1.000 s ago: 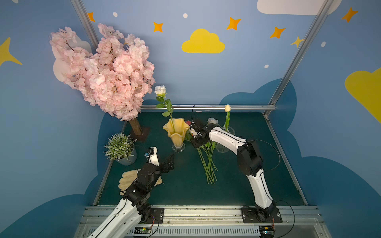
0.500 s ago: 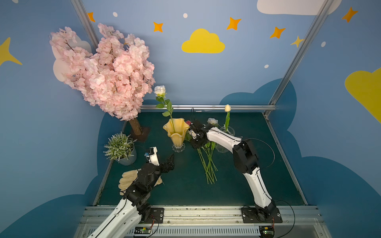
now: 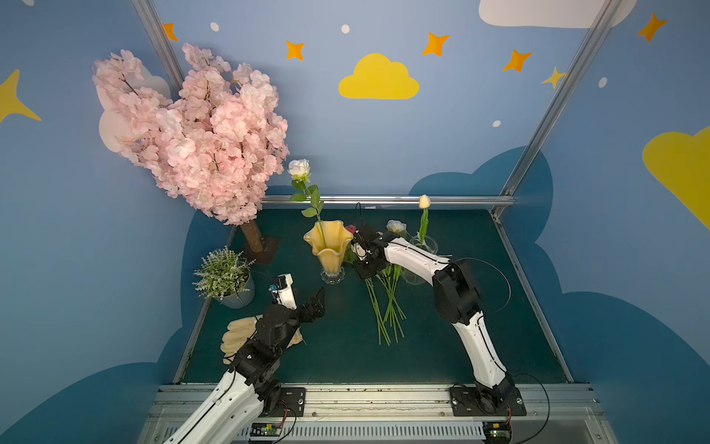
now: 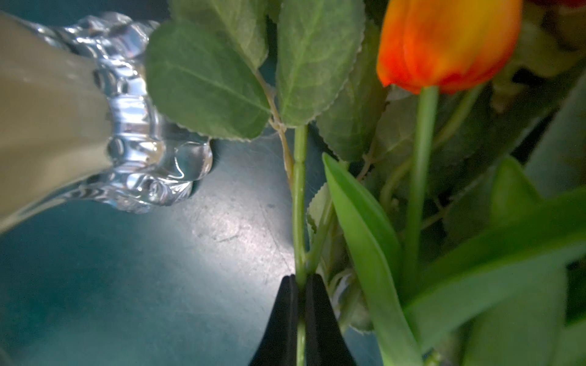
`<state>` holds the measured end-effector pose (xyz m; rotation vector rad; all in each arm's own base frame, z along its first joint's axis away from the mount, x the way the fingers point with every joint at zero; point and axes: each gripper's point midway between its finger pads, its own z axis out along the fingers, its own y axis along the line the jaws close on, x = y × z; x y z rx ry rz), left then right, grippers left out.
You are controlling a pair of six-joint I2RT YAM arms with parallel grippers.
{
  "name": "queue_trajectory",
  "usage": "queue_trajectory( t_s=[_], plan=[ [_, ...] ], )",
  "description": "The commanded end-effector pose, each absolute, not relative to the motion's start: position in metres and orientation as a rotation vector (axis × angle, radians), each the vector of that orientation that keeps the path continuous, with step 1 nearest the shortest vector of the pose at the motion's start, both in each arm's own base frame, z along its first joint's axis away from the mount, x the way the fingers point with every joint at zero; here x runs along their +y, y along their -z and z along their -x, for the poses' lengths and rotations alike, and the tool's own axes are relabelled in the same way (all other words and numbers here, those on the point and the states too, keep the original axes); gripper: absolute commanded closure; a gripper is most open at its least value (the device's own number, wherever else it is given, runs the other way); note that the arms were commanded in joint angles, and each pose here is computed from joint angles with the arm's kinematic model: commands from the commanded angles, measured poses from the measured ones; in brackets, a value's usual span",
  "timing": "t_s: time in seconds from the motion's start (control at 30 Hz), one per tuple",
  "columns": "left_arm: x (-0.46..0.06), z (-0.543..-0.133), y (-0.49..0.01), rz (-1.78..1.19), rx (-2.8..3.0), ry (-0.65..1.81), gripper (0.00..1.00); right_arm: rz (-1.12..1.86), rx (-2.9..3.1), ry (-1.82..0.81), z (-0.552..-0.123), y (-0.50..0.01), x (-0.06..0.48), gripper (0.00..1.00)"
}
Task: Arrange the flowers in different vases according to their variety
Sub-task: Pick up the flower at the center of the board.
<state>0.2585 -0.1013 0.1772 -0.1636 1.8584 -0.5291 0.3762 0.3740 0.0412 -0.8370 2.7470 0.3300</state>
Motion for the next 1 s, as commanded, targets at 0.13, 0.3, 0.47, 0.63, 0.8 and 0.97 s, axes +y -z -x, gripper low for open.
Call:
queue_trajectory(
  t_s=[0.13,0.3,0.47,0.63,0.8,0.97],
  plan=[
    [-0.1,-0.258,-0.176,0.158,1.847,0.523,0.0,0.82,2.652,-0.358,-0.364,-0.1,0.371,1.0],
    [-0.1,-0.257,-0.178,0.156,1.843,0.529,0.0,0.786,2.623,-0.363,-0.356,-0.108,0.36,1.0],
    [-0.1,-0.254,-0.181,0.15,1.83,0.536,0.0,0.72,2.568,-0.379,-0.351,-0.127,0.346,1.0],
    [-0.096,-0.254,-0.18,0.161,1.819,0.519,0.0,0.645,2.479,-0.396,-0.353,-0.163,0.328,1.0],
    [-0.094,-0.254,-0.179,0.16,1.816,0.512,0.0,0.596,2.343,-0.471,-0.352,-0.21,0.323,1.0],
    [-0.095,-0.252,-0.181,0.153,1.799,0.526,0.0,0.528,2.194,-0.544,-0.351,-0.267,0.32,1.0]
  ],
)
